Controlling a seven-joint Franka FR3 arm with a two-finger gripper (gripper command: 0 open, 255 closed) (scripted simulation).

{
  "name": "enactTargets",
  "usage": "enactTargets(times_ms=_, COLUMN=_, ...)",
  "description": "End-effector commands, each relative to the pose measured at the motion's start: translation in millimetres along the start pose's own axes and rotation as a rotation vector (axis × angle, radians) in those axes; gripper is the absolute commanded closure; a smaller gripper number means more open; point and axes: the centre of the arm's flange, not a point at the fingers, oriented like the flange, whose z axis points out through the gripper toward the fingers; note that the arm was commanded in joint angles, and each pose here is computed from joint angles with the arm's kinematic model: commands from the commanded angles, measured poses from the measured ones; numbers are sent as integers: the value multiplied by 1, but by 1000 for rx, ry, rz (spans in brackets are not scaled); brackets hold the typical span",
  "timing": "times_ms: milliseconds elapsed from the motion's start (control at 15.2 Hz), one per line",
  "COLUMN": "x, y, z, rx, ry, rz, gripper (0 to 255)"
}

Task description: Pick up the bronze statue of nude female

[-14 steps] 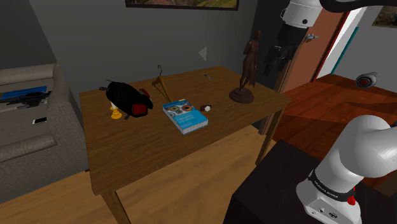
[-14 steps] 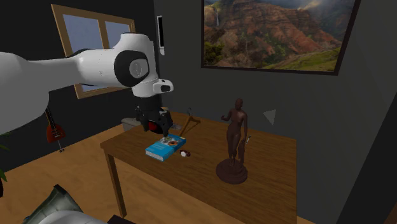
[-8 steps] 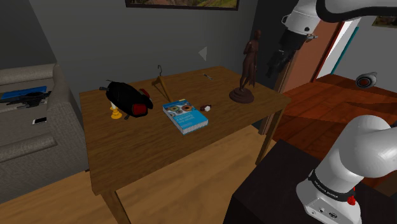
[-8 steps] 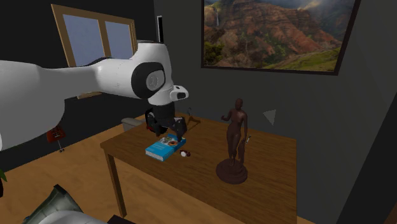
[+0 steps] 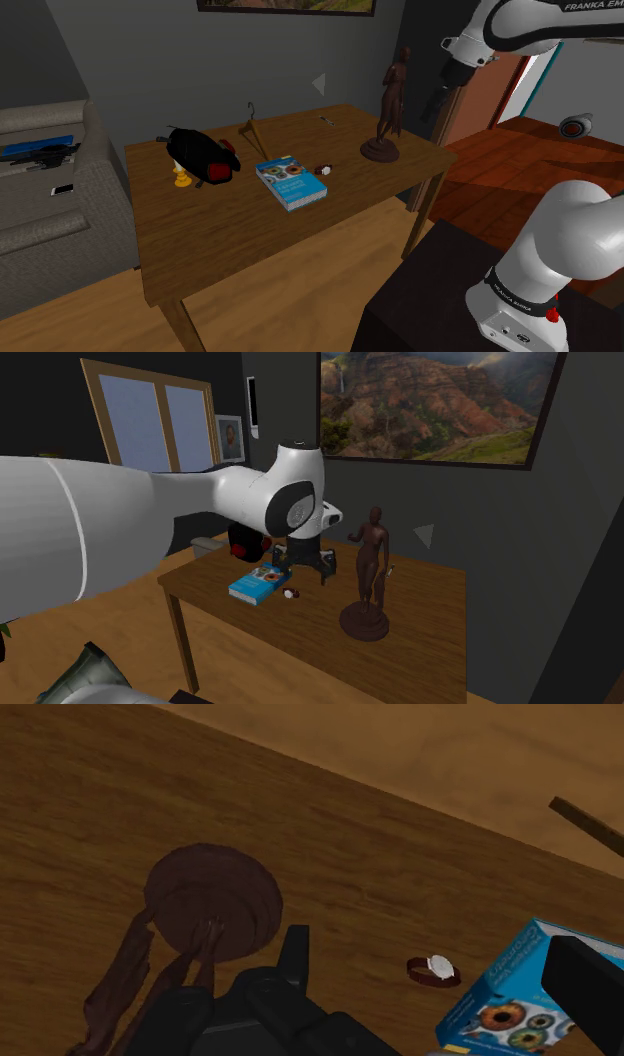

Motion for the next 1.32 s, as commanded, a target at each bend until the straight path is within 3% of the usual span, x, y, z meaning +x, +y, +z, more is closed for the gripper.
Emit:
enactTargets(times_ms=0, x=3, y=30, z=9, rx=13, ry=22, rz=-50, gripper=0)
enactTargets(times_ms=528, x=29, y=130, z=51, rx=73, ry=103, rz=-231, gripper=0)
enactTargets(times_ms=1122, x=84, y=232, z=101, rx=140, ry=195, rz=-435, gripper=0)
enactTargets(times_ms=1254, x=86, y=238, z=109, rx=144, ry=201, rz=-447, gripper=0)
